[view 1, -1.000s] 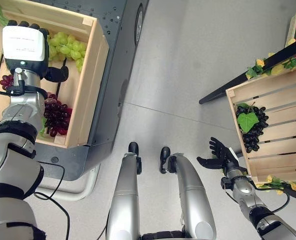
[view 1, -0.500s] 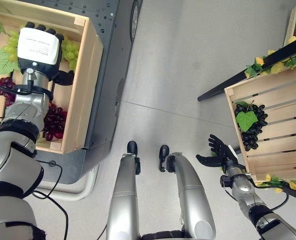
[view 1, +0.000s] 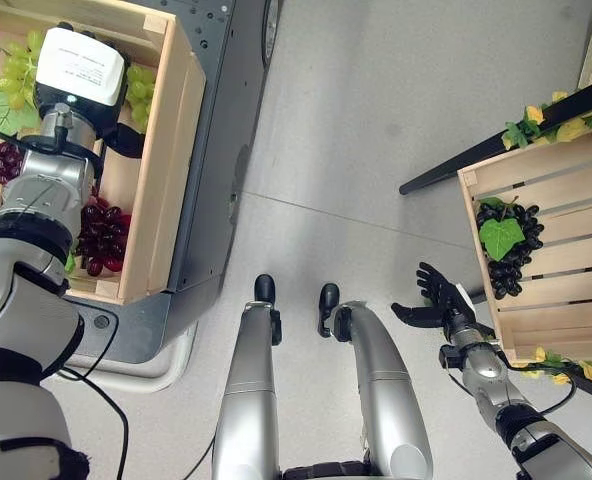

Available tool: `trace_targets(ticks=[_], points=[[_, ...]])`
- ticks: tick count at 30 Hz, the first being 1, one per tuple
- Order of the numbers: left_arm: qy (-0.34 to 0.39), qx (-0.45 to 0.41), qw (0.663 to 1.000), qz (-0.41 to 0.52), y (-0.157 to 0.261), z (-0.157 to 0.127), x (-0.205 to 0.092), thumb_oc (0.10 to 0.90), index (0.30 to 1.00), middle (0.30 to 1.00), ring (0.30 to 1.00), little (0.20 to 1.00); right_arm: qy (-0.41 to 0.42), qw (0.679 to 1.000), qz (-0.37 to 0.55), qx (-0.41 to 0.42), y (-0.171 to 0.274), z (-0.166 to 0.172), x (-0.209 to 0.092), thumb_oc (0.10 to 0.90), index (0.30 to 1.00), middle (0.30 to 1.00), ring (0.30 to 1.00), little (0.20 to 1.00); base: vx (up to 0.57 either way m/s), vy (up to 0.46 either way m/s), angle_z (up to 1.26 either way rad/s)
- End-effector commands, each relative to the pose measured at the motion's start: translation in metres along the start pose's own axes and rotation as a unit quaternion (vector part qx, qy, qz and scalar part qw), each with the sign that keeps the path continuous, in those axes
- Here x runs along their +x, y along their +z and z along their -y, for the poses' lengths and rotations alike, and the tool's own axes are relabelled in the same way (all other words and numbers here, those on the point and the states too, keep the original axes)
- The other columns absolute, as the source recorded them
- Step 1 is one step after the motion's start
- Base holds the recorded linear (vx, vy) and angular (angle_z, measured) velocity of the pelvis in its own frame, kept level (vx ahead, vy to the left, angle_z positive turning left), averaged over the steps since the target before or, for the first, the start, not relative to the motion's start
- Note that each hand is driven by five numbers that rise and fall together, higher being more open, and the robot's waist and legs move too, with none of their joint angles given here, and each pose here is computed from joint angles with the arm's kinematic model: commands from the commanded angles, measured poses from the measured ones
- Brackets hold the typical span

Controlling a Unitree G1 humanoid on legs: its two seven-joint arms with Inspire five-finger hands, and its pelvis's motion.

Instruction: Pick up the fruits from the basket on one side to the basket on the other side

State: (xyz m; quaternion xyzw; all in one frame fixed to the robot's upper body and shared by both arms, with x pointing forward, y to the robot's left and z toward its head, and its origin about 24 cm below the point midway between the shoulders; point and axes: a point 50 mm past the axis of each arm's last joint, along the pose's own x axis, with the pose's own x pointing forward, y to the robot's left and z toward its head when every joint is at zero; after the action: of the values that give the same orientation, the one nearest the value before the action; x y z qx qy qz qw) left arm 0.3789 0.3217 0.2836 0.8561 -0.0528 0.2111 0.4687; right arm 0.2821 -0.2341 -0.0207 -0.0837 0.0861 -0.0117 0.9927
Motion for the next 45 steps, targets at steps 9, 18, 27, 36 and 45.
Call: trace_targets(ticks=[9,18,27,36,45], points=[[-0.051,0.067,0.995,-0.061,-0.032,0.011,-0.009,0.4,0.3,0.3,0.3,0.3,-0.058,0.995,0.068,0.036,0.019,0.026,-0.003,0.8,0.9,0.9,0.9,0.9,-0.01,-0.005,0.0],[-0.033,0.064,0.997,0.007,-0.023,0.009,-0.008,0.4,0.3,0.3,0.3,0.3,-0.062,0.994,0.08,0.051,0.024,0.023,-0.002,0.8,0.9,0.9,0.9,0.9,-0.02,-0.037,0.03],[-0.015,0.015,1.0,0.023,-0.024,0.018,-0.016,0.4,0.3,0.3,0.3,0.3,-0.072,0.993,0.073,0.05,0.018,0.026,-0.006,0.8,0.9,0.9,0.9,0.9,-0.01,-0.014,0.03],[0.043,-0.152,0.986,-0.05,-0.033,0.019,-0.023,0.4,0.3,0.3,0.3,0.3,-0.072,0.993,0.073,0.055,0.016,0.021,-0.009,0.8,0.9,0.9,0.9,0.9,0.0,-0.008,0.0],[0.163,-0.504,0.819,-0.221,-0.058,0.026,-0.039,0.4,0.3,0.3,0.3,0.3,-0.057,0.993,0.067,0.082,0.008,0.0,-0.014,0.8,0.9,0.9,0.9,0.9,0.01,-0.044,0.0]])
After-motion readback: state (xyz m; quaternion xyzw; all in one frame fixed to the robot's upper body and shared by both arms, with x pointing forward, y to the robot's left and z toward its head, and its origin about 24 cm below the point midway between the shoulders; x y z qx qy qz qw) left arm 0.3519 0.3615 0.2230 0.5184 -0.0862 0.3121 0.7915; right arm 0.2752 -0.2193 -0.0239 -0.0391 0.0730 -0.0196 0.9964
